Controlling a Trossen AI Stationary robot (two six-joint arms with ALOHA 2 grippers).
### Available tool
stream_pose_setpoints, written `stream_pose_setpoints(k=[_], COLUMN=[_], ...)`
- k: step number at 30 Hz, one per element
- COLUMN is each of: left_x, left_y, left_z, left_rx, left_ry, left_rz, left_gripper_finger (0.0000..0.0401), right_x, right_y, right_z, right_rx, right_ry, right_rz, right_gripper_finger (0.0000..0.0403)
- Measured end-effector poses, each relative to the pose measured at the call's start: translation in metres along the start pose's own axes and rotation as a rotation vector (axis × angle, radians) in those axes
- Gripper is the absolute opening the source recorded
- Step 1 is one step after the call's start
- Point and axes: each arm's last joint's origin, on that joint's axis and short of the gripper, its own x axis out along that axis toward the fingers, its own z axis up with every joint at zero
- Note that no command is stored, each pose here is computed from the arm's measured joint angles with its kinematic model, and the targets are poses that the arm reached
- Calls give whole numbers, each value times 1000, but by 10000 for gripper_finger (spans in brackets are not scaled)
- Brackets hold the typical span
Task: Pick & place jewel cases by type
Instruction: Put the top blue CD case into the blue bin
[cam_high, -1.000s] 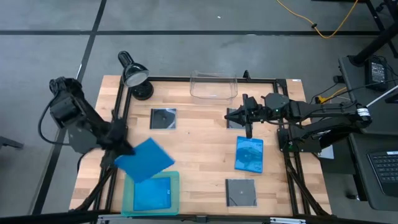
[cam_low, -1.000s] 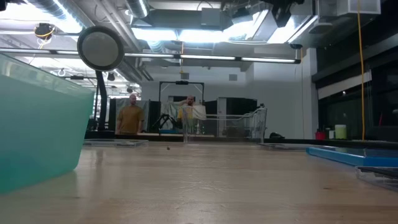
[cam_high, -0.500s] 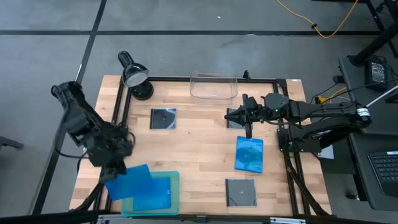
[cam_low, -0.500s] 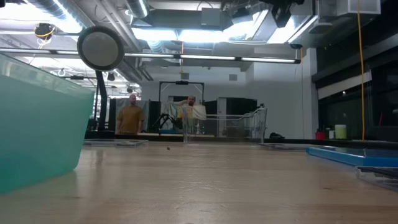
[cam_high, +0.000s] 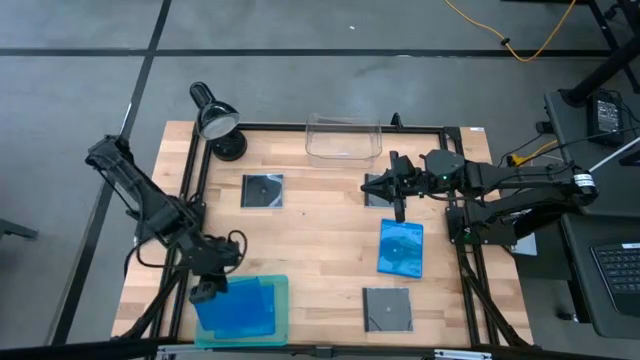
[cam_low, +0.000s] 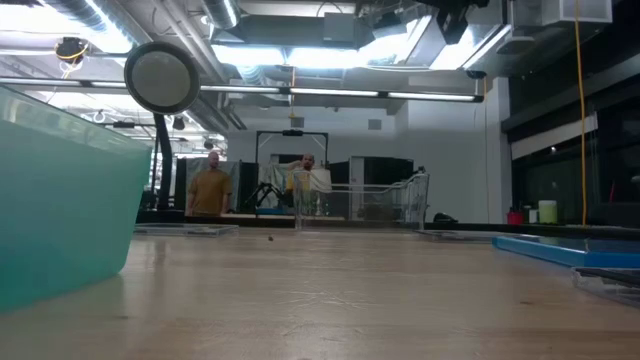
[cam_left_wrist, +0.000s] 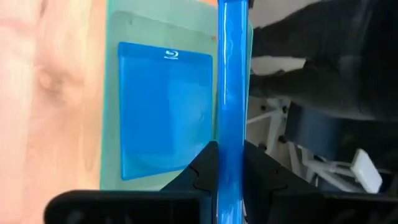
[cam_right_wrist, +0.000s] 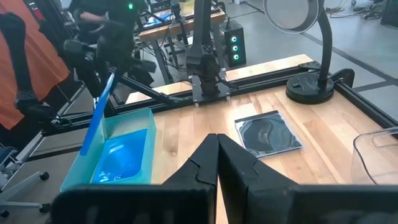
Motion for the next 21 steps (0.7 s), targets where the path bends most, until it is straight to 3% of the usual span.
stream_pose_setpoints(k=[14,21], left_x=[64,90], left_y=[12,18], left_z=[15,17], left_rx=[72,72], left_ry=[134,179], left_rz=[-34,42], left_gripper_finger=[32,33], right_x=[0,0], right_y=[-1,-1], right_z=[-4,-5], right_rx=[-4,-4], right_ry=[38,52], right_rz=[-8,-12], right_gripper_finger=[12,12])
